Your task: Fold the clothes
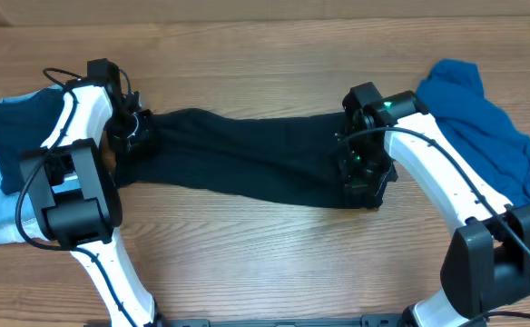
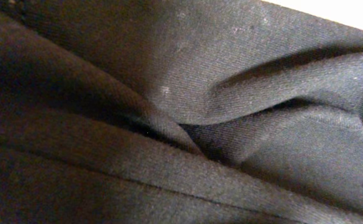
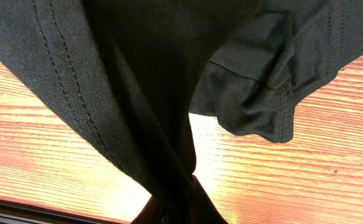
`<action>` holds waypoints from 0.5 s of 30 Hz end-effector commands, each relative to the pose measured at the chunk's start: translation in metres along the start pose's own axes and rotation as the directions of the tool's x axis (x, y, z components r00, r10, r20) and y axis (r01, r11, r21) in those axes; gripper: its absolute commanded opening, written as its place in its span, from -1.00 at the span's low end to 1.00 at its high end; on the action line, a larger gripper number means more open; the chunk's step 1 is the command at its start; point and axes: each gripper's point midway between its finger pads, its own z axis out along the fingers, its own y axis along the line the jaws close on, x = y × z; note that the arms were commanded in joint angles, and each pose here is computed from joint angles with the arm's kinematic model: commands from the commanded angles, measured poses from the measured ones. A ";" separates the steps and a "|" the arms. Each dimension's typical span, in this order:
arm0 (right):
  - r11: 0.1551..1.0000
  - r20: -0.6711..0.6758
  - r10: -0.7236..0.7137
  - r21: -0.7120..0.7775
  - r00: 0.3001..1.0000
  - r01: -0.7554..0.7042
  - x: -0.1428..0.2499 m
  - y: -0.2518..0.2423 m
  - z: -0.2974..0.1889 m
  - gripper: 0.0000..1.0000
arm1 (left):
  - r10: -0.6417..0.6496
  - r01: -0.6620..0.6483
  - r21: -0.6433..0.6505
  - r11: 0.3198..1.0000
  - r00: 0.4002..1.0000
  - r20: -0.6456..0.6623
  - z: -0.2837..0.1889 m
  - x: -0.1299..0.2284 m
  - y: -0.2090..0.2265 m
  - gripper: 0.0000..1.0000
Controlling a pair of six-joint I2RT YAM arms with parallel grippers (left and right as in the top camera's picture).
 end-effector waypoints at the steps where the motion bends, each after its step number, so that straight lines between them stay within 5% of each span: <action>1: 1.000 0.014 -0.007 -0.015 1.000 0.008 -0.002 0.004 -0.005 -0.83 | -0.023 0.022 -0.031 0.999 0.999 -0.046 0.013 0.012 0.013 -0.19; 5: 0.999 -0.008 -0.033 -0.036 0.999 0.032 0.004 0.007 -0.005 -0.81 | -0.022 0.021 -0.031 0.999 0.999 -0.044 0.013 0.011 0.013 -0.19; 11: 0.998 0.255 -0.060 0.002 0.965 0.061 -0.061 0.007 -0.012 -0.57 | -0.023 0.022 -0.032 0.999 0.999 -0.049 0.013 0.013 0.013 -0.19; 15: 0.998 0.315 -0.064 0.023 0.947 0.060 -0.088 0.004 -0.004 -0.56 | -0.016 0.015 -0.031 0.999 0.999 -0.050 0.013 0.013 0.013 -0.19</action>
